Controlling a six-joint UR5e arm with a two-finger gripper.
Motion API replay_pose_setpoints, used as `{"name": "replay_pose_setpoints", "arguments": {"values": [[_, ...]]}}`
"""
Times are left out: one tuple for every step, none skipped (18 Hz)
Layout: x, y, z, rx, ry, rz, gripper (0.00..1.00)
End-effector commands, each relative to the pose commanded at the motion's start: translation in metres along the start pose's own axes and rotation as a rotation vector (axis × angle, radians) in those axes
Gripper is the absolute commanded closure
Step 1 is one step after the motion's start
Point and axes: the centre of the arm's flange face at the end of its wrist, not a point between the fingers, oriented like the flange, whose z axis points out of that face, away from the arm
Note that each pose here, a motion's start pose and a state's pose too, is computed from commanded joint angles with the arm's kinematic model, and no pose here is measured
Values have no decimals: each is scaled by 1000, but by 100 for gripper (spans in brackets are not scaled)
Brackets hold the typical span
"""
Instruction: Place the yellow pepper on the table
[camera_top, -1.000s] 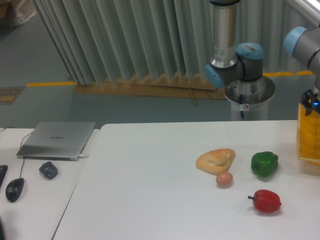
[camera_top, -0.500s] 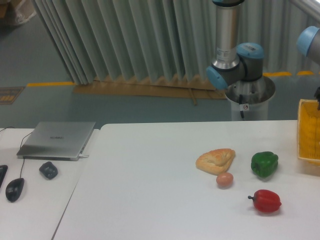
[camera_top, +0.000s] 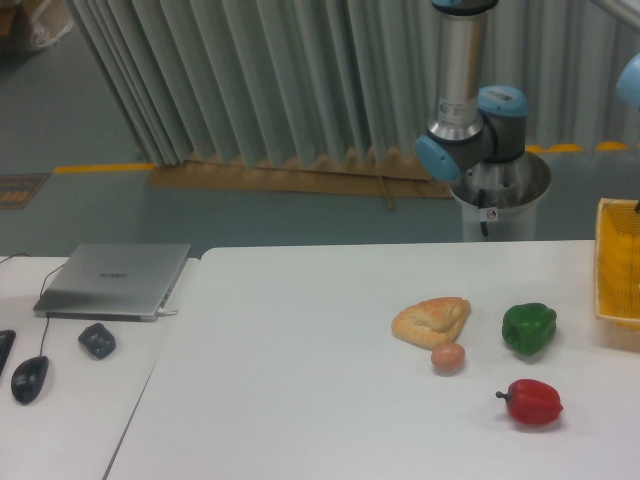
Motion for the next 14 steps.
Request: {"name": "replay_pose_setpoints", "arguments": {"values": [[1,1,6,0,-4,2,0],[0,2,9,3,-16,-1,0],[-1,4,12,-5,-17,-2,0],[-3,8,14,-18,-22,-3,0],[-5,10,9,-36,-38,0,0],[-7,11,7,-54,-49,-1,0],[-9,12,10,-65,-48,1,0],[-13,14,12,-70,-46,0,0],[-15,14,6,-67,-55,4,0],[-16,13,4,-64,-59,5,0],[-12,10,8,-68,-51,8,0],[-9,6,14,-72,-45,1,0],[-10,7,9,-70,-54,-4,0],[-11,8,9,-70,-53,-4,0]]}}
